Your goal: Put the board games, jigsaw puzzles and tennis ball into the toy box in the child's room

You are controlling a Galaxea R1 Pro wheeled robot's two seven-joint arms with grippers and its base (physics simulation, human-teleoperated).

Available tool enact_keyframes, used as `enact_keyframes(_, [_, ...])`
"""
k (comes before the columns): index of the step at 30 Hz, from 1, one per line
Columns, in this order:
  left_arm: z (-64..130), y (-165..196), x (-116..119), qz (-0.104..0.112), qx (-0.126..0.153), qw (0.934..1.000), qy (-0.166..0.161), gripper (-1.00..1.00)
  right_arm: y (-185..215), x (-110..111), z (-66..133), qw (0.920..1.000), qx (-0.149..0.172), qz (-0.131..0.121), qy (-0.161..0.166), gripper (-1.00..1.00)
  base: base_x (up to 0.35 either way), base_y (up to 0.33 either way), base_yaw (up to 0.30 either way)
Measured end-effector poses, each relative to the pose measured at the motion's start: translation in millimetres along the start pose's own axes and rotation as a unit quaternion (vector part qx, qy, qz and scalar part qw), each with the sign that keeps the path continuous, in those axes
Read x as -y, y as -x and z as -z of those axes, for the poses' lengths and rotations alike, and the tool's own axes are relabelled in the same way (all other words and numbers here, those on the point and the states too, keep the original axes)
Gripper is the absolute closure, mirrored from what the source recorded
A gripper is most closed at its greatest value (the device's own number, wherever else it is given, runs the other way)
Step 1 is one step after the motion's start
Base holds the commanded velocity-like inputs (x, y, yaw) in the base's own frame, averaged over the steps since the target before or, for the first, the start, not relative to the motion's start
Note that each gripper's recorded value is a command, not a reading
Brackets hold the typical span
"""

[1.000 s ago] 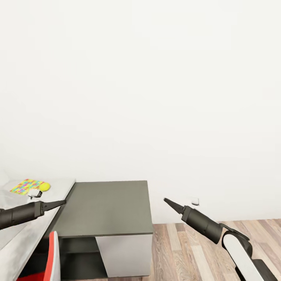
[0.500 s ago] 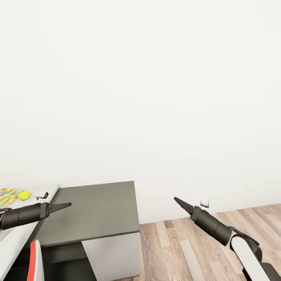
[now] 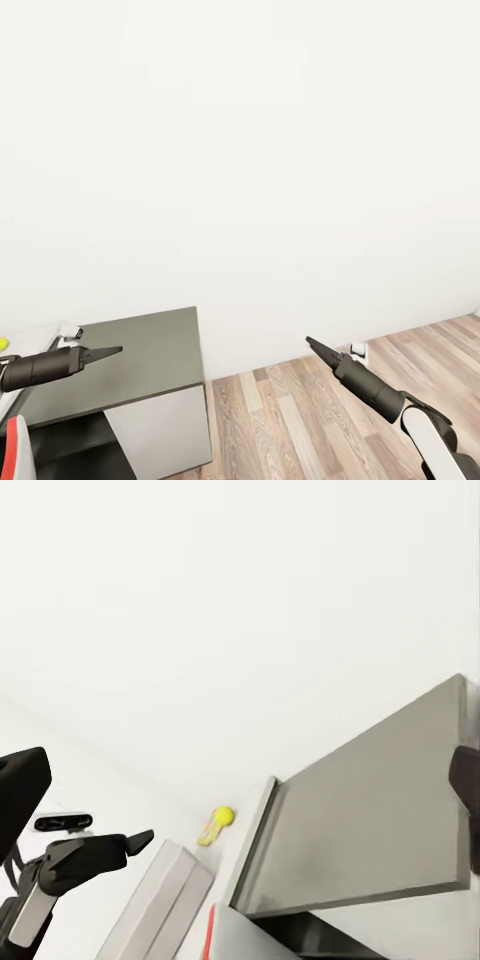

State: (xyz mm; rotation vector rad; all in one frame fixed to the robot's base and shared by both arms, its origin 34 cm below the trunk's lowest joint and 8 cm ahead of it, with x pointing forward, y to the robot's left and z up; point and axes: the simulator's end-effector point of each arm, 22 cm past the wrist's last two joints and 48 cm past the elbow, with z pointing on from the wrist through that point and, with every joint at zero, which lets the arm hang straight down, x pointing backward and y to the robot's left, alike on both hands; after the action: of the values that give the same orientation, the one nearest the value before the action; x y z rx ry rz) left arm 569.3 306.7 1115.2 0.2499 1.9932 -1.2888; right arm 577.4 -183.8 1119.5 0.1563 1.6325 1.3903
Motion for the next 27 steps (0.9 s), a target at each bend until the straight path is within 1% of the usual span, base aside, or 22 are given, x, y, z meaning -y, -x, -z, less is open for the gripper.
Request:
enact_keyframes(5, [0.6,1.2,2.1,-0.004,0.001,1.0000,-0.001,-1.00,1.2,-2.1,0.3,1.0000,0.001,0.002,0.001,-1.00,-0.195,-0.202,-0.222])
enact_keyframes(12, [0.8,2.0,3.8,-0.007,0.002,1.0000,-0.001,-1.00,2.1,-2.7,-0.4,1.0000,0.003,0.003,0.000,-1.00,-0.226,-0.222,-0.089])
enact_keyframes(17, [1.0,2.2,4.3,-0.008,0.002,1.0000,-0.001,-1.00,2.3,-2.5,0.0,1.0000,0.004,0.003,-0.001,-1.00,-0.182,-0.151,-0.220])
enact_keyframes(21, [1.2,2.4,4.6,-0.008,0.003,1.0000,-0.002,-1.00,2.0,-2.7,0.0,1.0000,0.004,0.002,0.000,-1.00,-0.020,-0.036,-0.268])
enact_keyframes(27, [1.4,2.4,4.7,-0.009,0.003,1.0000,-0.001,-1.00,2.3,-3.0,0.3,1.0000,0.004,0.002,0.000,-1.00,0.141,-0.008,-0.278])
